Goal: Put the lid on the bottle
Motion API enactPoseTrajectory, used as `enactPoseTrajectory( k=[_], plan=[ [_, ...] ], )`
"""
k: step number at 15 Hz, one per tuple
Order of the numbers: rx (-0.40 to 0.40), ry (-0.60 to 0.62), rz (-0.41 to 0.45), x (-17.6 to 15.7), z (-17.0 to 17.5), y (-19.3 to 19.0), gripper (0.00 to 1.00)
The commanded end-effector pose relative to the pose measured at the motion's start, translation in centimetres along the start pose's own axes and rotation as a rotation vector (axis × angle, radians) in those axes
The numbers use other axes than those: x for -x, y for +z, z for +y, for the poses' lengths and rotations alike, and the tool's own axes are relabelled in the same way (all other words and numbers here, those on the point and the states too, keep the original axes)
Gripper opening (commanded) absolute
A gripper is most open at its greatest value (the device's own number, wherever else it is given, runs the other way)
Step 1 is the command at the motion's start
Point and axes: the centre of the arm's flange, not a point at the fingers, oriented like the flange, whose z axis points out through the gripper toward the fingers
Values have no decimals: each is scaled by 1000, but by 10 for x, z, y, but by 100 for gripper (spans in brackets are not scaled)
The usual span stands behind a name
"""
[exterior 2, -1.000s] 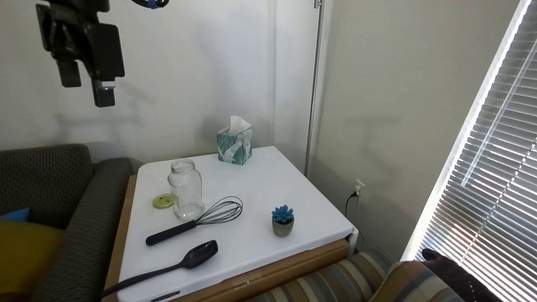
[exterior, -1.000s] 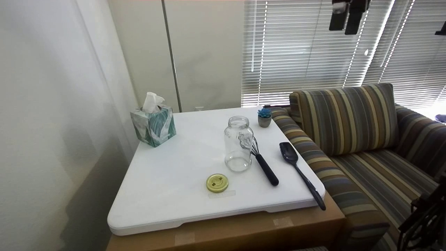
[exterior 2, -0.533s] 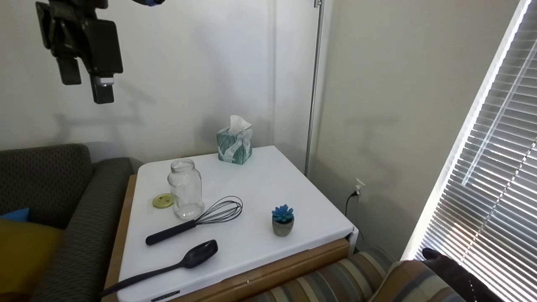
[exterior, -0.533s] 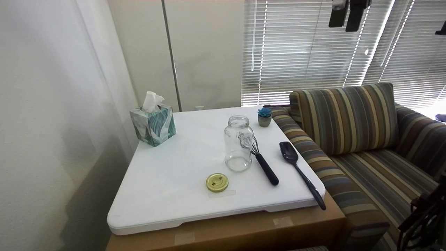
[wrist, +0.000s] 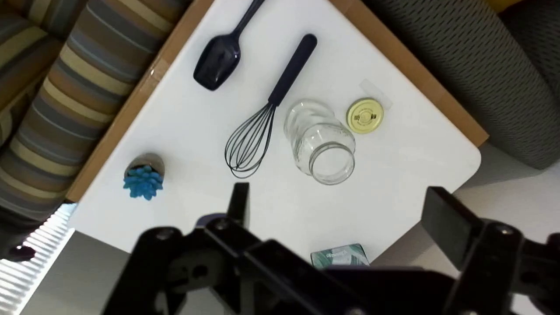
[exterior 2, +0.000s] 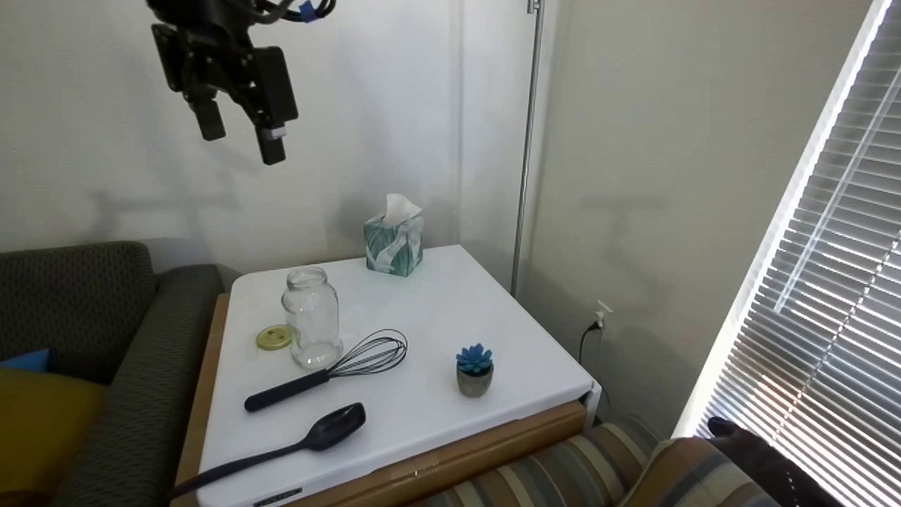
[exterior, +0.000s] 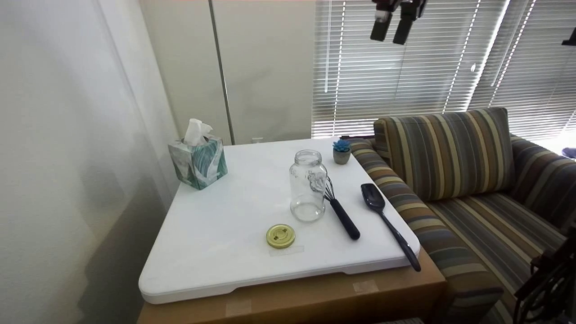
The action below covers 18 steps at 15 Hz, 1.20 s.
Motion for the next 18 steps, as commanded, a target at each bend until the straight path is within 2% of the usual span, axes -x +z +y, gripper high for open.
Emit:
enactPoseTrajectory(
  k=[1, 6, 7, 12, 15, 18],
  plan=[
    [-19, -141, 11, -82, 5, 24, 100],
    [-18, -423, -10, -171, -4, 51, 100],
    [-10, -477, -15, -117, -30, 60, 100],
    [3, -697, -59, -94, -90, 89, 100],
    [77, -665, -23, -72, -120, 107, 100],
    [115, -573, 9, -59, -124, 119, 100]
  ],
)
